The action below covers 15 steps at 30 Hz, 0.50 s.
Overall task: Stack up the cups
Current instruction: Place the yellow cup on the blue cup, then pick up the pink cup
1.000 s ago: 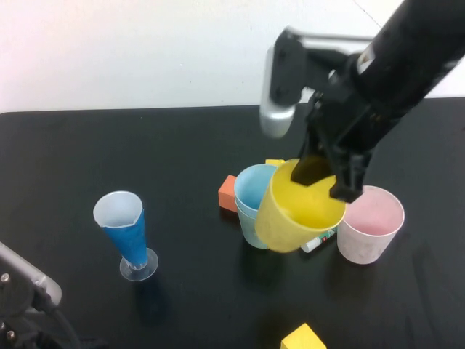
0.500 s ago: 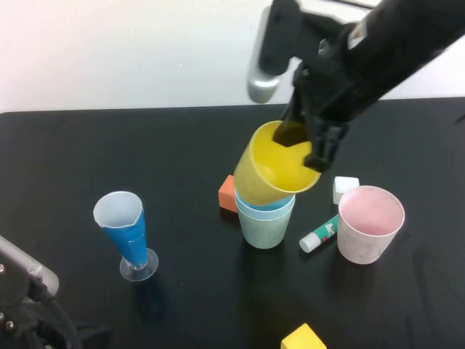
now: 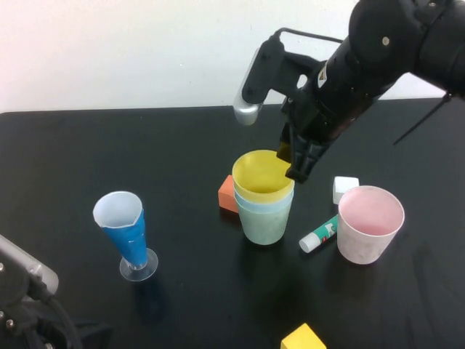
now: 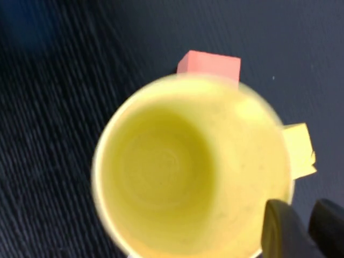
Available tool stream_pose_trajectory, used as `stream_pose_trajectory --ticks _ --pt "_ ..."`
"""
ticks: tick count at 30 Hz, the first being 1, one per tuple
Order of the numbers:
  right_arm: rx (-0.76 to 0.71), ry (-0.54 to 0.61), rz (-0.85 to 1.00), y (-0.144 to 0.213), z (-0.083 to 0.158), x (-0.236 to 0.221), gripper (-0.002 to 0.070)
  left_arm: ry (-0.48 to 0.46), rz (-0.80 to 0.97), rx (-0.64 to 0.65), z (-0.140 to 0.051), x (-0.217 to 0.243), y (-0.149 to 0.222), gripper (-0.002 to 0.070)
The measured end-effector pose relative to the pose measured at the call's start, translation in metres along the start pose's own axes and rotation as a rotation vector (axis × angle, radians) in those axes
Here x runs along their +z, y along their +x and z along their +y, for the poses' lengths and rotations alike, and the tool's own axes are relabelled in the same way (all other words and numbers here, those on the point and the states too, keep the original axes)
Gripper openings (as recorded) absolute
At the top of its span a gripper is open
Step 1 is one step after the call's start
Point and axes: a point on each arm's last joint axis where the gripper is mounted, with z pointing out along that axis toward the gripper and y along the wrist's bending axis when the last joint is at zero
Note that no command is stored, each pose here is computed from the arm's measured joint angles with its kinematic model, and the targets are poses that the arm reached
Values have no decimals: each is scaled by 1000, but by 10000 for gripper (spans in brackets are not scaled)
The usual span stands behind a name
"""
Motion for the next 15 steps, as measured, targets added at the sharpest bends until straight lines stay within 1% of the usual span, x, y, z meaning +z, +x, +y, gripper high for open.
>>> stream_pose_trajectory --ticks 5,8,12,15 --pt "2 12 -13 -1 -1 0 124 0 -14 -1 0 0 -1 -1" --pt "28 17 -6 -2 -3 -4 134 1 -15 -3 0 0 -1 -1" --pt "73 48 65 -2 -8 -30 200 2 -15 -5 0 0 -1 -1" --pt "112 116 126 5 -17 -59 269 4 -7 -5 0 0 -1 -1"
